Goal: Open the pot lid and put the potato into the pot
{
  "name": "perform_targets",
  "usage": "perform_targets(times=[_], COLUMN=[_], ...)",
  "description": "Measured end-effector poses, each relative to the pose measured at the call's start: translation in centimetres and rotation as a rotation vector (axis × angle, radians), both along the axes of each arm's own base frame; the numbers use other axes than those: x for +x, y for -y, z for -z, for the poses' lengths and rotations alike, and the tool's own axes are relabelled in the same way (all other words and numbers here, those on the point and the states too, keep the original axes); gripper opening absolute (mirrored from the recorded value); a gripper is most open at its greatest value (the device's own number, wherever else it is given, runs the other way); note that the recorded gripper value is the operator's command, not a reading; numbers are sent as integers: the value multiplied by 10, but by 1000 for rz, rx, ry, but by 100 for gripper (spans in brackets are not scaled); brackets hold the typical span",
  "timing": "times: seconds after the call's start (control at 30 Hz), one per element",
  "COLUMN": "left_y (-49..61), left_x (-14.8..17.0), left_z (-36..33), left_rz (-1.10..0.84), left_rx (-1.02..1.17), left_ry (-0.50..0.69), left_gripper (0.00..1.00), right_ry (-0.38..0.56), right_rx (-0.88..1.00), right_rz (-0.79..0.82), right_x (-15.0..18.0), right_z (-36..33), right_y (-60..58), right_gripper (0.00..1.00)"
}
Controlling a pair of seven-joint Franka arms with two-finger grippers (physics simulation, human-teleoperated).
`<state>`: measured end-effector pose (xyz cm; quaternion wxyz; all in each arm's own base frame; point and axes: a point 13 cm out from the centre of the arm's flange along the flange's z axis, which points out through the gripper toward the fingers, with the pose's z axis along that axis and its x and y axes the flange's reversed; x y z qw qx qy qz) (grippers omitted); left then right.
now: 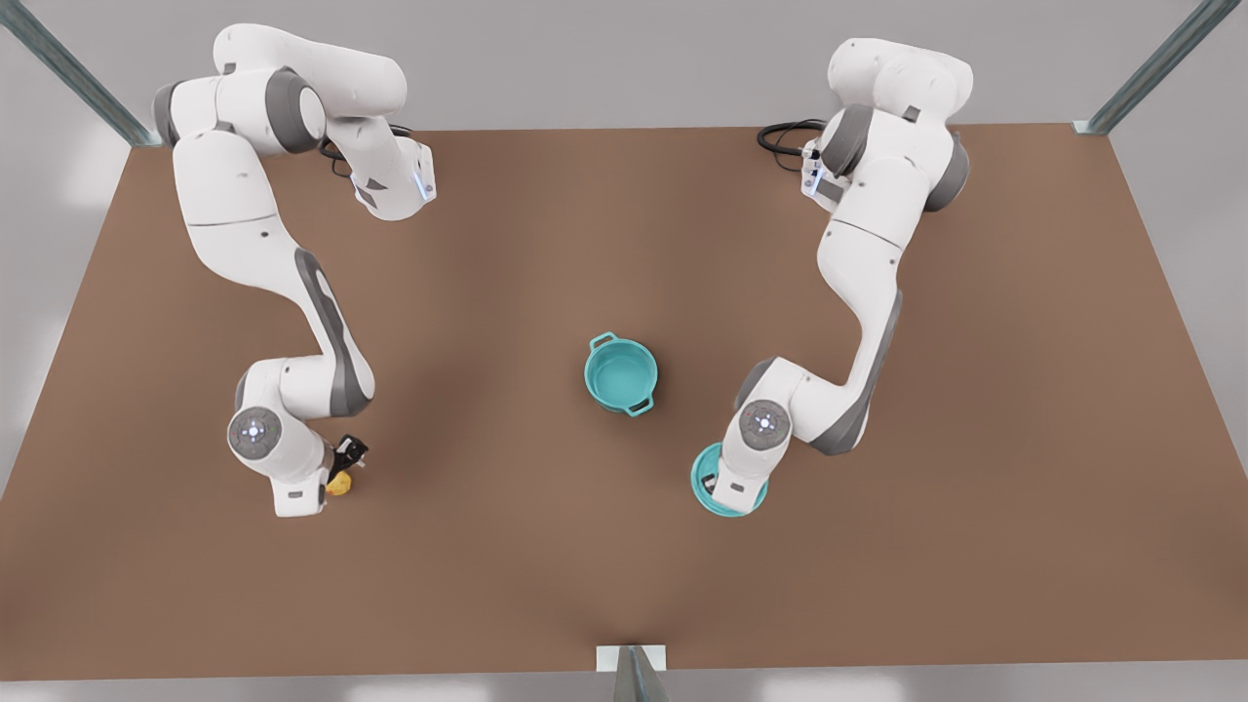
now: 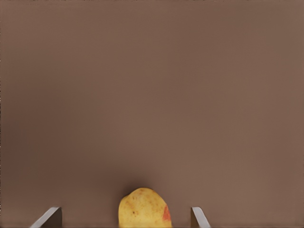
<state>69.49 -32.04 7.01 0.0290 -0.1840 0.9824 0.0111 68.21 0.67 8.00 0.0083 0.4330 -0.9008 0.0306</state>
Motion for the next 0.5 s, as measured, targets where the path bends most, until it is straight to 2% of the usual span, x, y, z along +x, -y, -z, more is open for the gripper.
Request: perform_targets(times=[0.03,0.07,0.17,0.2,0.27,0.3,0.33,0.37,0.4,0.43,0.5], left_y=[0,0,-9,-23,-91,-145,-193,-226,-238,-243,-249], left_x=[2,3,11,18,39,38,15,-34,-70,-90,-106], left_z=[2,2,-7,-32,-157,-230,-299,-337,-348,-350,-353], left_rz=[12,24,61,67,34,-16,-55,-66,-54,-35,15], left_rx=[-4,-8,2,11,23,19,13,22,25,23,33], left_ry=[4,9,24,31,61,69,73,55,33,14,-2], left_gripper=[72,100,100,100,100,100,100,100,100,100,100], right_ry=[1,1,-1,-1,5,10,18,27,37,45,49], right_rx=[0,0,2,3,4,1,-1,-3,-5,-6,-7], right_rz=[-5,-9,-20,-24,-30,-34,-38,-42,-47,-51,-56], right_x=[-1,-3,-9,-9,-8,-7,-5,-1,3,6,10], right_z=[-1,-2,7,10,15,15,15,12,9,8,12], right_y=[0,0,0,0,0,2,3,4,3,3,4], right_gripper=[100,100,100,100,100,100,100,100,100,100,100])
